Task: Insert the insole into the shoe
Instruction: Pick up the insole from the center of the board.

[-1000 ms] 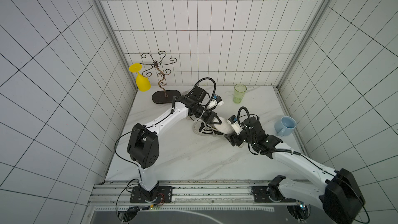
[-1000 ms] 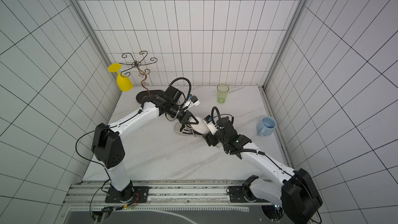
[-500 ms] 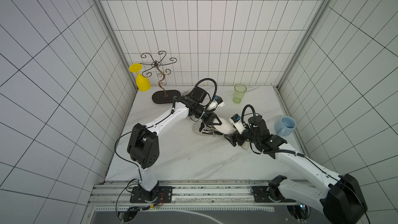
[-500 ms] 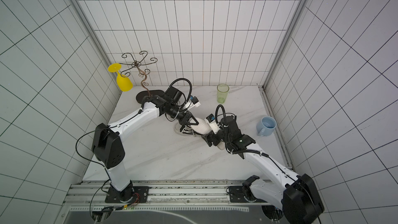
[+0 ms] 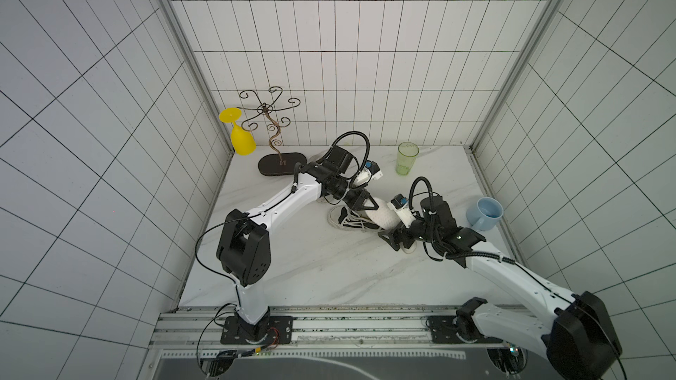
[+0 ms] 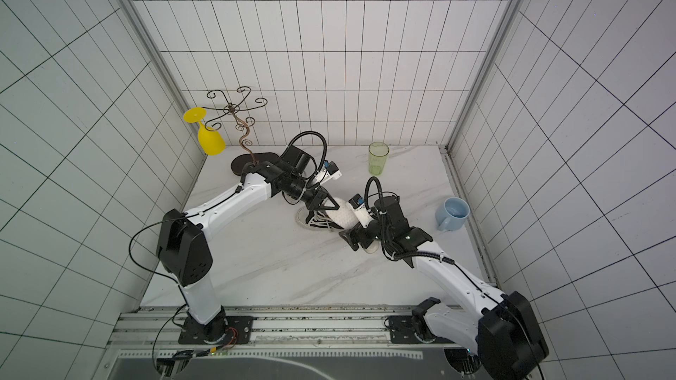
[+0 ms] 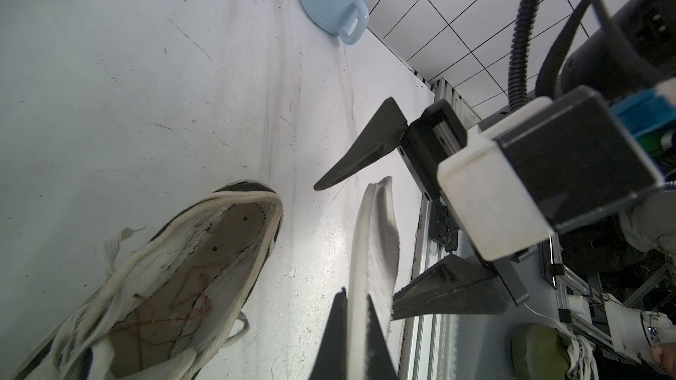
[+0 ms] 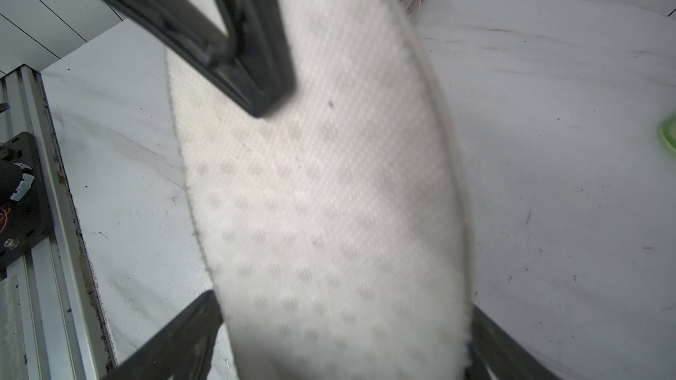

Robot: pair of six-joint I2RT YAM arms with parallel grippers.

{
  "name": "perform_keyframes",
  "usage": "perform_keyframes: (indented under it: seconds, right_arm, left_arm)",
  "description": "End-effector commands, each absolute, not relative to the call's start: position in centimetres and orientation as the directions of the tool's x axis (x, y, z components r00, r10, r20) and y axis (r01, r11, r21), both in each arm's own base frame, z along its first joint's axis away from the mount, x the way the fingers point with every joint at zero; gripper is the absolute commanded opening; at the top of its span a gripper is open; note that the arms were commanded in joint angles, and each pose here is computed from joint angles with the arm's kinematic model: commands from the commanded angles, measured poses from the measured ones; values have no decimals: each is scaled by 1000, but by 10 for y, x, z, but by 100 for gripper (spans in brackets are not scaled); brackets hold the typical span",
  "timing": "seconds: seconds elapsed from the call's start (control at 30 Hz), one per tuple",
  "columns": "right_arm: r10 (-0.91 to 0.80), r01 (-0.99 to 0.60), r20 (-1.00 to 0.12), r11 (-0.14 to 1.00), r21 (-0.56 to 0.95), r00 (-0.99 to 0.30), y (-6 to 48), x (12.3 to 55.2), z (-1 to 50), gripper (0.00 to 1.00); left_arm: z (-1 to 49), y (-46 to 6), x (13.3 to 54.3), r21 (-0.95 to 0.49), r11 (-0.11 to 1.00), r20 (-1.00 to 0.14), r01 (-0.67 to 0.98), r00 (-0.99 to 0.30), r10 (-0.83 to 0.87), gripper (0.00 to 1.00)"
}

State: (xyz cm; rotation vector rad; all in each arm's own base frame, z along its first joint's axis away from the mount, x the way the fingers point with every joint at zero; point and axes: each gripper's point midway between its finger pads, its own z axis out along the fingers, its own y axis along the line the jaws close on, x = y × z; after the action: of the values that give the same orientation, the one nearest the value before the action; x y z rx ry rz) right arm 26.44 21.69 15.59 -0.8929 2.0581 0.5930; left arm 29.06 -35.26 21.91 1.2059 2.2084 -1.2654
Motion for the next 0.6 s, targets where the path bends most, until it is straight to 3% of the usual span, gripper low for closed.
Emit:
perform_keyframes:
  seconds: [0.0, 0.57]
  right_arm:
    - [-360, -765, -861, 642, 51, -360, 223, 283, 198, 92]
    - [-325, -719, -889, 694, 7, -323, 216, 295, 212, 62]
  left_arm:
    - [226, -358, 293, -534, 218, -656, 817, -563, 503, 0]
    - [216, -358, 299, -545, 263, -621, 796, -595, 511, 0]
